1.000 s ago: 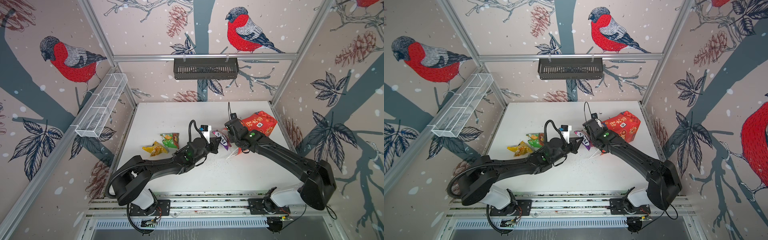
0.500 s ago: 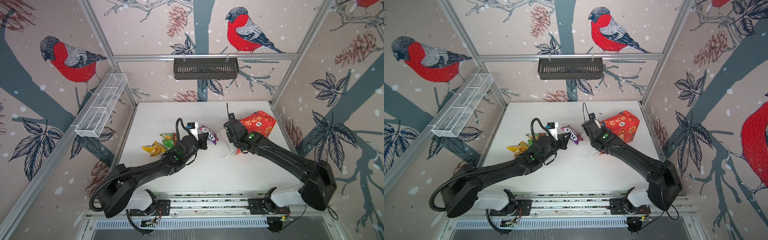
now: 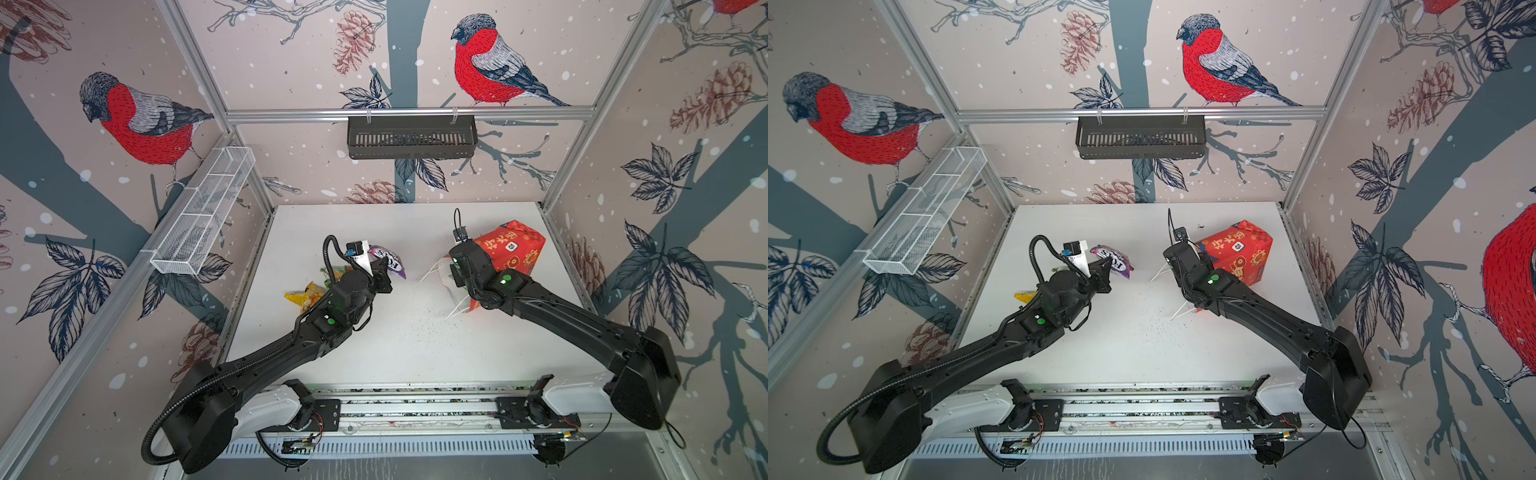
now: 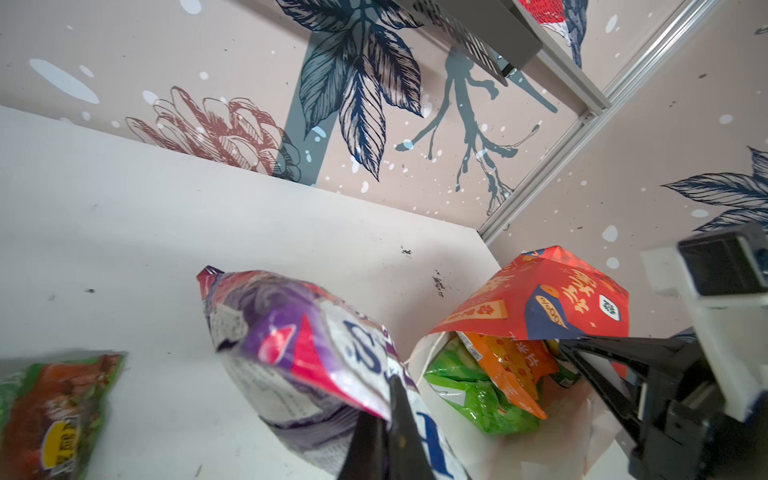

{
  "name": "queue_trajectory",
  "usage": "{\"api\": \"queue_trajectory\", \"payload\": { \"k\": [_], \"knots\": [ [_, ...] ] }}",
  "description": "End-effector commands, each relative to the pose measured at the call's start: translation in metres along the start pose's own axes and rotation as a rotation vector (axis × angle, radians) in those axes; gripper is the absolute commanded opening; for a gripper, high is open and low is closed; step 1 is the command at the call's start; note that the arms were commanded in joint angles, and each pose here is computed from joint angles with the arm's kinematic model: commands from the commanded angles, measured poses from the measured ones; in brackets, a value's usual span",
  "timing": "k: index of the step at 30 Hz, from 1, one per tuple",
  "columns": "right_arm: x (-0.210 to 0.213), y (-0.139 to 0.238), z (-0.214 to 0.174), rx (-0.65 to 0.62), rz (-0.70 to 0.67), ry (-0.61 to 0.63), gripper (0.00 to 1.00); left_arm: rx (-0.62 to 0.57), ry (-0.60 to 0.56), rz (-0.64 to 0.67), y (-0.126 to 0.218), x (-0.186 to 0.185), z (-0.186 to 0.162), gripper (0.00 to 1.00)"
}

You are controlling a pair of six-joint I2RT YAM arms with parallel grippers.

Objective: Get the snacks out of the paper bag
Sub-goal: 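Pull the purple pack out with the left gripper while the right withdraws the bag, then carry the purple pack beyond the chip packets and release it with the left gripper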

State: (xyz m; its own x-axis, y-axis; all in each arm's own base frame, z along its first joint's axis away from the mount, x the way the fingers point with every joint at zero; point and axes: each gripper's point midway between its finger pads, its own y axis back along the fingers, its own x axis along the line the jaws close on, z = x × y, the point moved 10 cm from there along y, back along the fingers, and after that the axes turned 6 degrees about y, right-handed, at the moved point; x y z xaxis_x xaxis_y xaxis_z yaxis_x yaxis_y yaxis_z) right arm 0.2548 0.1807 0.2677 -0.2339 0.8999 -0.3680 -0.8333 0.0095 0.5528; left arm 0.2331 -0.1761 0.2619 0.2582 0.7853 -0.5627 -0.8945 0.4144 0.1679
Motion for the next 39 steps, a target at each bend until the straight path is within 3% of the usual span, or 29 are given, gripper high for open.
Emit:
{"api": "queue_trajectory", "payload": {
  "k": [1, 7, 20, 27, 33, 39],
  "knots": [
    [0.000, 0.007, 0.008, -0.083, 0.053, -0.043, 0.00, -0.028, -0.006, 0.057, 0.001, 0.012, 0.008, 0.00],
    [-0.004, 0.020, 0.003, -0.159, 0.113, -0.073, 0.02, -0.088, -0.030, 0.151, 0.011, 0.029, 0.019, 0.00],
    [-0.007, 0.023, 0.002, -0.188, 0.115, -0.098, 0.04, -0.131, -0.094, 0.380, 0.029, 0.060, 0.039, 0.00],
    [-0.007, 0.021, 0.002, -0.183, 0.110, -0.100, 0.04, -0.121, -0.129, 0.531, 0.033, 0.080, 0.039, 0.00],
    [-0.006, 0.020, 0.000, -0.181, 0.111, -0.102, 0.04, -0.076, -0.095, 0.545, 0.029, 0.095, 0.030, 0.00],
    [-0.006, 0.019, -0.001, -0.172, 0.109, -0.106, 0.04, -0.055, -0.099, 0.543, 0.025, 0.097, 0.029, 0.29]
  ]
}}
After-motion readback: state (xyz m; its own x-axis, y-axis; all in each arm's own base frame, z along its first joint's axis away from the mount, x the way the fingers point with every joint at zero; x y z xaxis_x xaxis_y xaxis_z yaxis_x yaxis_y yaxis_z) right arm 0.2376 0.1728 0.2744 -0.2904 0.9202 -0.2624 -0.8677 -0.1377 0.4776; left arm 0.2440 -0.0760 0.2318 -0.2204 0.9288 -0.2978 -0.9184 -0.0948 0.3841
